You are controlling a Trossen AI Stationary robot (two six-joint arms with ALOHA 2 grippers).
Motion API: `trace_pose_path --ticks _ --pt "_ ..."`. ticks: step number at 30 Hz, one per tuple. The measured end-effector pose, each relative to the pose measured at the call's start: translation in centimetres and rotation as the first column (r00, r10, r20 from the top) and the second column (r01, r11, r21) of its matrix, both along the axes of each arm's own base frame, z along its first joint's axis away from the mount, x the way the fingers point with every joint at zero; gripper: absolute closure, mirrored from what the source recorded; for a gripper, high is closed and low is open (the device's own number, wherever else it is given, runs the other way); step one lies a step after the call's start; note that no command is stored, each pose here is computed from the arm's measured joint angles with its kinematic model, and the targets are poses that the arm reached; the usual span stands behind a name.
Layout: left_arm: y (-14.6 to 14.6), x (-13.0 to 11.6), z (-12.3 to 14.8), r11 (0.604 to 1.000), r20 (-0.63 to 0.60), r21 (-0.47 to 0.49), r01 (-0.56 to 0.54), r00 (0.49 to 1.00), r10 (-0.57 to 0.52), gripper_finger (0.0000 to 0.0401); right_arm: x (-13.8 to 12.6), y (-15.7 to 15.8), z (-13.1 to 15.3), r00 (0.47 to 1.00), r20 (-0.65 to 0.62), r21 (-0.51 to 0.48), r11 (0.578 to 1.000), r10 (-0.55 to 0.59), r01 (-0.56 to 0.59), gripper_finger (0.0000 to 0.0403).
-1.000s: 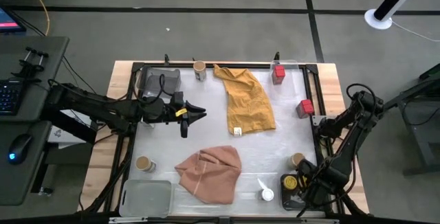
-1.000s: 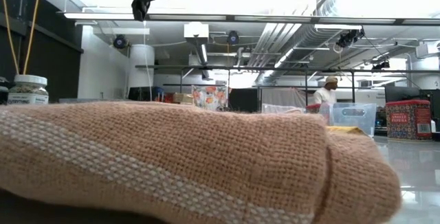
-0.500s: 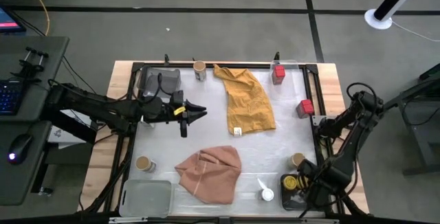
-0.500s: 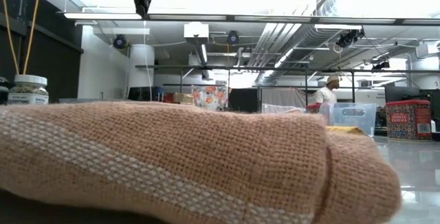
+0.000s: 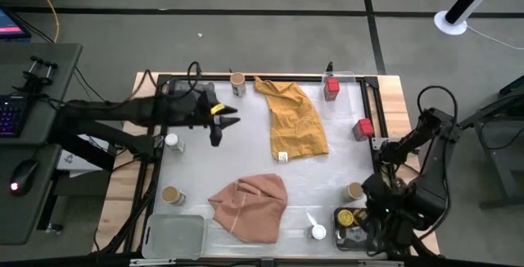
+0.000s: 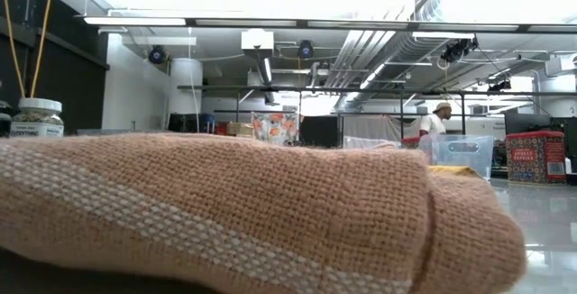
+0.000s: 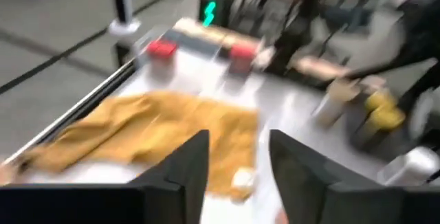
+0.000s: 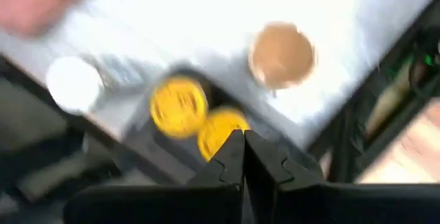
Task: Sort spices by type
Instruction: Put the bottom left brown seasoning bottle into the top left black bin
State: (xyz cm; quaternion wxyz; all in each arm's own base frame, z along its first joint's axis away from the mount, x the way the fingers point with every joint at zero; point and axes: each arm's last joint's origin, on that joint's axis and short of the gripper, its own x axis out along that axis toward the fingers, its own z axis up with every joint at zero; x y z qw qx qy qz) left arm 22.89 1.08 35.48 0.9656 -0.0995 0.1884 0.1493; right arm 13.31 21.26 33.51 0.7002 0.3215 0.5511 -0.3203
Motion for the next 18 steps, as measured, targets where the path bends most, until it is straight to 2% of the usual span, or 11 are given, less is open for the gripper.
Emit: trace_pose_path --ticks 3,6,10,14,18 --pt "0.7 -1.0 0.2 0.998 -0.124 -0.043 -0.05 0.991 0.044 0.021 1.1 -0.6 0.3 0.996 0.072 -0.02 0.999 -0.044 0.045 0.0403" --pt "0.7 -1.9 -1.0 0.995 -0.273 -0.094 -0.042 0.962 0.015 0.0169 2.6 -1.3 0.4 0.988 0.146 -0.041 0.997 -0.056 0.062 0.0403" --pt "-0.4 -3.3 -2.4 0.968 -0.442 -0.249 -0.014 0.891 -0.101 0.0131 4.7 -2.3 0.5 0.976 0.214 -0.064 0.997 -0.033 0.048 0.0403" --pt "-3.2 -4.2 -2.8 0.91 -0.493 -0.406 0.087 0.818 -0.298 0.0119 6.6 -3.7 0.6 0.975 0.222 -0.09 0.996 0.009 0.011 0.0403" --pt "-7.5 -5.6 -3.0 0.878 -0.533 -0.444 0.179 0.736 -0.419 0.012 8.1 -5.2 0.6 0.975 0.212 -0.129 0.991 0.061 -0.034 0.0403"
